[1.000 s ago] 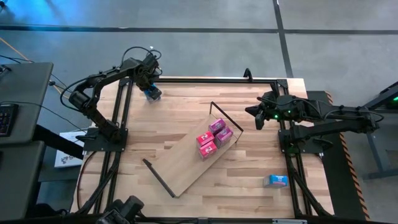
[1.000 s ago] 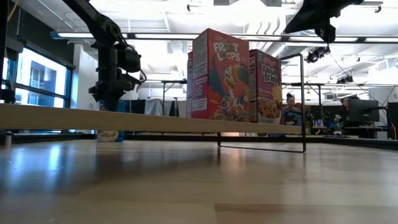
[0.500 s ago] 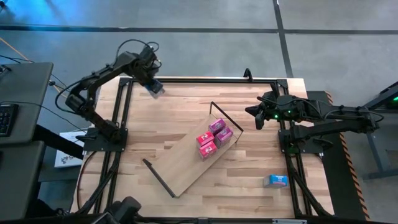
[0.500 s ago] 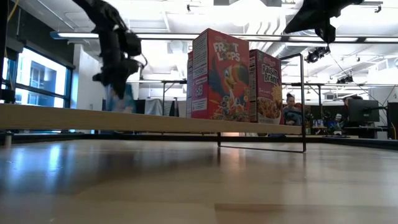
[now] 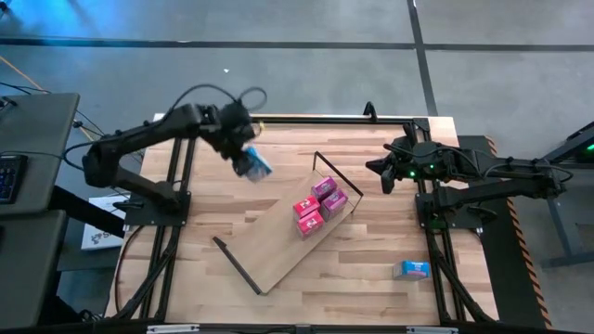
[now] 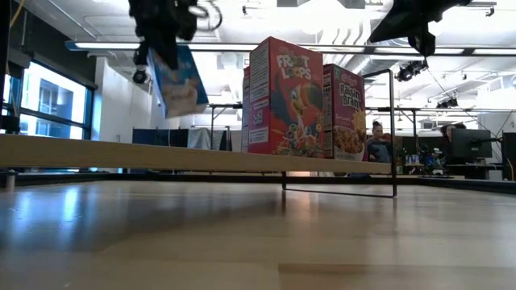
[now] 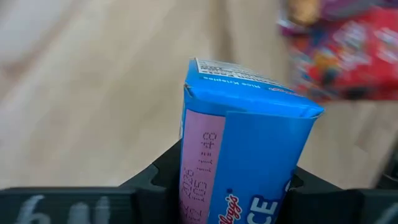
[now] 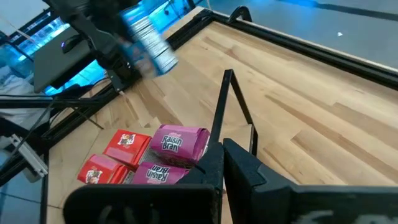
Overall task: Stack cereal on shelf
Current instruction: Put the top blue cereal box on the shelf, then put the blue cereal box on the shelf aligned with the other blue cereal box
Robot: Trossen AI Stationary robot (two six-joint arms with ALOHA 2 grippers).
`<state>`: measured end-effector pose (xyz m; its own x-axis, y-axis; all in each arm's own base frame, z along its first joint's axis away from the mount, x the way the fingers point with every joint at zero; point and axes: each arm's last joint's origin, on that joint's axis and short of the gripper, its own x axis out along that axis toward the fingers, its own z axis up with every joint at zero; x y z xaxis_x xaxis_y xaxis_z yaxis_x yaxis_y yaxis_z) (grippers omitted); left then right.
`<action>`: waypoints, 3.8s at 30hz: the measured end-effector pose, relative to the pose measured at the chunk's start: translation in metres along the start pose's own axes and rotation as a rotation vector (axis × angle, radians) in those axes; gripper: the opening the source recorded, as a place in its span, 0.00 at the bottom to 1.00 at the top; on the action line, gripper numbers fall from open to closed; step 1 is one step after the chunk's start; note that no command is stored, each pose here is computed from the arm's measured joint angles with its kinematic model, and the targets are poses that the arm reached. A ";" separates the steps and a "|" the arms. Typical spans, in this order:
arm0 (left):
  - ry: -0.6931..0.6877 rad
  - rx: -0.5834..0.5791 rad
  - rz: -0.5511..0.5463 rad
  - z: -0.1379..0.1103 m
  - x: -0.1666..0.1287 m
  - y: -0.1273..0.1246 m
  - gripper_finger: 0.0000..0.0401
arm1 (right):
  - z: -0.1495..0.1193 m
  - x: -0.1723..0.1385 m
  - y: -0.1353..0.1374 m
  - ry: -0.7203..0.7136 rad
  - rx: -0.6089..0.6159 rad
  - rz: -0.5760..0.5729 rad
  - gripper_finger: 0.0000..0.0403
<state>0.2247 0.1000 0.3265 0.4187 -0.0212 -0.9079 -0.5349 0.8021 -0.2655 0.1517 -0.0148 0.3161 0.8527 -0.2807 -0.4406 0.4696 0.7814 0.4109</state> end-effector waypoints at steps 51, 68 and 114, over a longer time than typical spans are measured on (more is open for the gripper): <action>0.141 -0.053 0.058 -0.056 0.098 -0.243 0.31 | -0.008 0.009 -0.004 0.084 -0.109 -0.087 0.00; 0.105 -0.121 0.113 -0.060 0.110 -0.247 0.31 | -0.008 0.009 -0.005 0.082 -0.087 -0.104 0.00; -0.032 -0.026 -0.088 -0.045 0.027 -0.227 0.62 | -0.009 0.009 -0.005 0.082 -0.088 -0.111 0.00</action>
<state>0.3244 -0.1100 0.3473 0.4877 -0.0719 -0.8701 -0.5137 0.7822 -0.3525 0.1551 -0.0164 0.3032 0.7733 -0.3245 -0.5447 0.5352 0.7947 0.2862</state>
